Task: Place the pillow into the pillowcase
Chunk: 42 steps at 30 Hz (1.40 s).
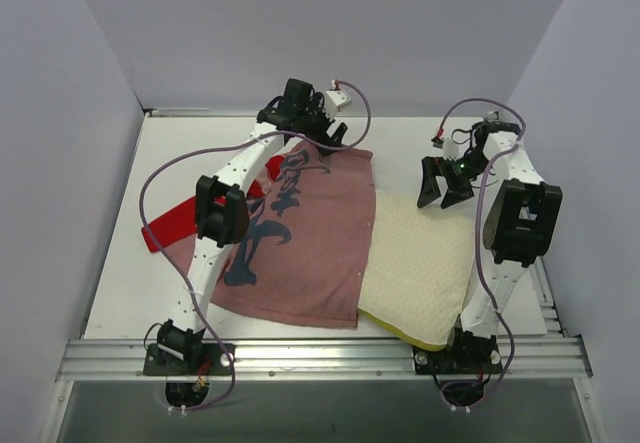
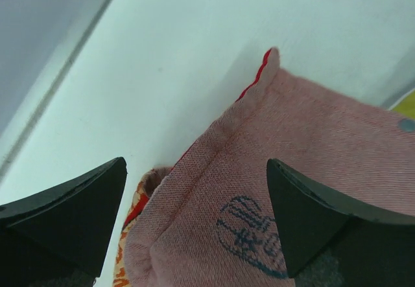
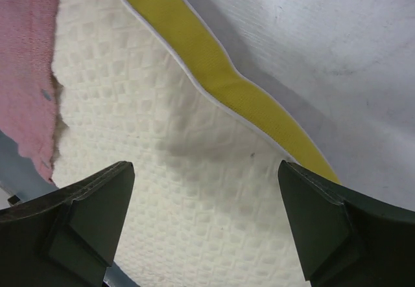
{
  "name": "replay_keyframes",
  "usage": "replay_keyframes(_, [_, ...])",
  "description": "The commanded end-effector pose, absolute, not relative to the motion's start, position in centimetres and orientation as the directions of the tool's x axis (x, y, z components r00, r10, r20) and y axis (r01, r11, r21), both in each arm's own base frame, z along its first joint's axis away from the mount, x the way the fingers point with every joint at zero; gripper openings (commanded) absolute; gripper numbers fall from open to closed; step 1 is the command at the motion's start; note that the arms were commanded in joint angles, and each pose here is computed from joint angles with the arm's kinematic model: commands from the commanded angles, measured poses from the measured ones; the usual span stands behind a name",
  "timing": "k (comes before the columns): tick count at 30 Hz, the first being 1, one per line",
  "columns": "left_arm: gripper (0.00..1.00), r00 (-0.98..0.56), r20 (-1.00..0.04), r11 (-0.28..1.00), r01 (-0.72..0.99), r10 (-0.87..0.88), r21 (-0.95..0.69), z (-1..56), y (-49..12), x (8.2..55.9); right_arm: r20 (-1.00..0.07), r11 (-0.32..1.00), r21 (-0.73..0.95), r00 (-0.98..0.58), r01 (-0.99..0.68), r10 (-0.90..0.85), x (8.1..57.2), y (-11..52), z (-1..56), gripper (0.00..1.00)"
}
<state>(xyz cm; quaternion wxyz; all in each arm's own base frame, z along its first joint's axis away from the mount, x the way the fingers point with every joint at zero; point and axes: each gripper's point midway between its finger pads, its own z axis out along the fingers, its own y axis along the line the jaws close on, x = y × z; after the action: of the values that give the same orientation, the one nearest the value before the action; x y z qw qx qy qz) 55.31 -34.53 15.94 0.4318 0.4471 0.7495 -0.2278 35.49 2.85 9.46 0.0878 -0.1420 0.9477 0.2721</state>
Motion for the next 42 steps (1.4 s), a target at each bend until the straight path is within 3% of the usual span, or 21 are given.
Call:
replay_keyframes(1, [0.97, -0.138, -0.871, 0.519, 0.842, 0.472, 0.147, 15.5, -35.8, 57.4, -0.156, 0.819, 0.471, -0.945, -0.327, -0.288, 34.1, 2.6, 7.4, 1.00])
replay_keyframes(6, [0.97, -0.123, -0.850, 0.473, 0.866, 0.512, 0.160, 12.1, -36.8, 57.5, -0.101, 0.784, 0.525, -0.939, -0.332, -0.329, 32.0, 3.7, 6.0, 0.98])
replay_keyframes(8, [0.89, -0.113, -0.828, 0.422, 0.893, 0.548, 0.157, 10.5, -37.2, 56.4, -0.094, 0.775, 0.540, -0.938, -0.329, -0.334, 31.7, 3.9, 5.9, 0.95])
replay_keyframes(10, [0.79, -0.135, -0.799, 0.384, 0.915, 0.586, 0.127, 8.3, -37.2, 54.8, -0.092, 0.758, 0.570, -0.941, -0.317, -0.325, 31.8, 4.4, 5.7, 0.83])
replay_keyframes(11, [0.72, -0.123, -0.788, 0.357, 0.925, 0.604, 0.129, 7.6, -37.6, 54.2, -0.094, 0.753, 0.580, -0.944, -0.310, -0.316, 31.9, 4.6, 5.8, 0.75])
replay_keyframes(12, [0.65, -0.128, -0.777, 0.344, 0.931, 0.617, 0.120, 7.0, -37.6, 53.6, -0.101, 0.746, 0.592, -0.947, -0.304, -0.306, 32.4, 4.9, 5.9, 0.54])
replay_keyframes(14, [0.30, -0.116, -0.782, 0.303, 0.948, 0.612, 0.096, 7.0, -38.7, 52.5, -0.119, 0.719, 0.633, -0.954, -0.287, -0.276, 33.0, 5.9, 6.4, 0.25])
replay_keyframes(15, [0.17, -0.120, -0.791, 0.292, 0.953, 0.600, 0.077, 7.4, -39.1, 52.0, -0.140, 0.711, 0.641, -0.954, -0.290, -0.264, 33.8, 6.3, 6.8, 0.02])
replay_keyframes(17, [0.02, -0.125, -0.835, 0.273, 0.962, 0.535, 0.031, 9.9, -40.8, 51.1, -0.163, 0.668, 0.688, -0.958, -0.282, -0.237, 34.6, 8.0, 7.9, 0.00])
replay_keyframes(18, [0.00, -0.109, -0.850, 0.255, 0.967, 0.515, 0.030, 11.0, -42.1, 50.4, -0.163, 0.655, 0.704, -0.960, -0.275, -0.227, 34.7, 8.8, 8.4, 0.00])
replay_keyframes(22, [0.00, -0.031, -0.901, 0.194, 0.979, 0.432, 0.060, 16.0, -46.1, 47.9, -0.221, 0.600, 0.723, -0.937, -0.343, -0.269, 34.9, 11.9, 10.1, 0.00])
replay_keyframes(26, [0.00, -0.048, -0.932, 0.133, 0.991, 0.360, 0.000, 20.2, -48.6, 44.0, -0.269, 0.525, 0.770, -0.931, -0.363, -0.248, 35.0, 14.4, 13.0, 0.00])
replay_keyframes(29, [0.00, -0.098, -0.941, 0.191, 0.981, 0.325, -0.036, 21.9, -47.9, 44.3, -0.308, 0.517, 0.775, -0.931, -0.364, -0.193, 36.0, 14.0, 15.1, 0.00])
replay_keyframes(32, [0.00, -0.083, -0.967, 0.323, 0.947, 0.242, 0.000, 25.6, -45.5, 48.6, -0.361, 0.543, 0.759, -0.926, -0.360, -0.109, 37.9, 12.0, 17.0, 0.00])
replay_keyframes(37, [0.00, 0.138, -0.990, 0.478, 0.871, -0.014, 0.115, 38.3, -41.6, 53.6, -0.590, 0.576, 0.648, -0.807, -0.498, -0.032, 42.6, 10.6, 24.7, 0.00])
replay_keyframes(42, [0.00, 0.461, -0.881, 0.516, 0.784, -0.112, 0.345, 50.0, -40.3, 49.4, -0.843, 0.569, 0.442, -0.537, -0.693, 0.000, 43.7, 12.7, 36.5, 0.00])
